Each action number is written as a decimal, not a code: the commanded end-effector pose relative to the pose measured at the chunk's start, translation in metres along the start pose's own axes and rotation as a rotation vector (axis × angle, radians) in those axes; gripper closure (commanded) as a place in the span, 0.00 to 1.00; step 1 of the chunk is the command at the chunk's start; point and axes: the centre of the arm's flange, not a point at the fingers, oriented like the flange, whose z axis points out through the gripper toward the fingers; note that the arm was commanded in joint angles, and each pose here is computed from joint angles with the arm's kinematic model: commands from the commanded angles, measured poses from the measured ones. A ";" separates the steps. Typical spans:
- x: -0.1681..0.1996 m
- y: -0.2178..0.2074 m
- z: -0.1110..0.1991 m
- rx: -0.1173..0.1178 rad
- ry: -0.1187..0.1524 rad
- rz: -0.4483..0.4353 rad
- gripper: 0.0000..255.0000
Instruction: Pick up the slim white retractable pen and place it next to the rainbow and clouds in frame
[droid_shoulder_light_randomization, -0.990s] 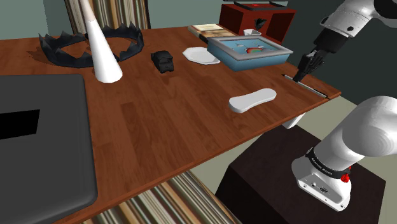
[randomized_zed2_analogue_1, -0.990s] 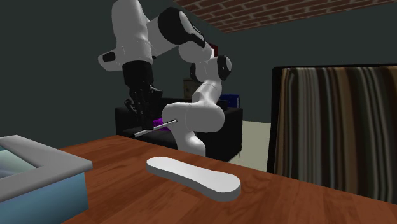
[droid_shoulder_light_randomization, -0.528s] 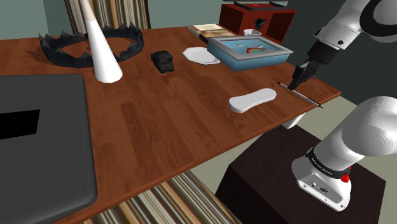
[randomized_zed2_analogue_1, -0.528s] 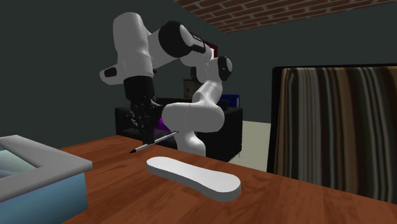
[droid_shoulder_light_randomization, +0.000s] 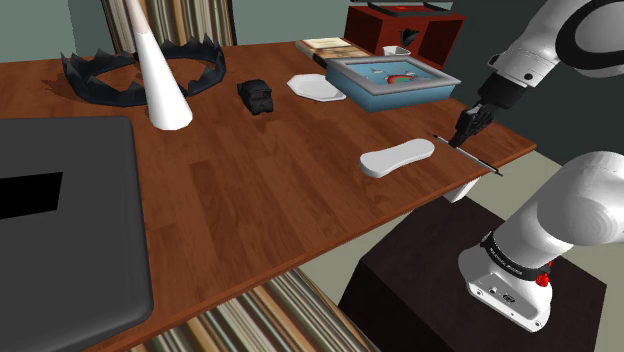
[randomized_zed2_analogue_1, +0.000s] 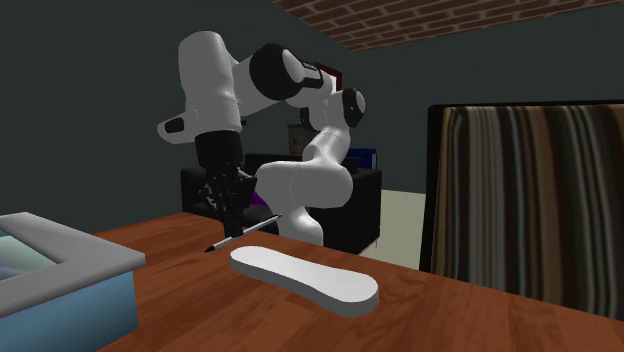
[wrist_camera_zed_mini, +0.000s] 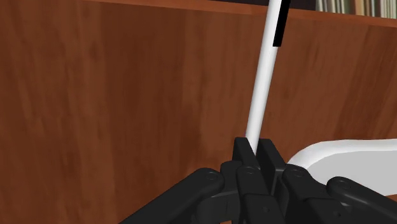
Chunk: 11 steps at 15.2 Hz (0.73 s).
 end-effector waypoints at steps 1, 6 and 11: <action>0.000 0.000 0.000 0.000 0.000 0.000 1.00; 0.000 0.000 0.000 0.000 0.000 0.000 0.00; 0.000 0.000 -0.040 0.000 0.000 0.000 0.00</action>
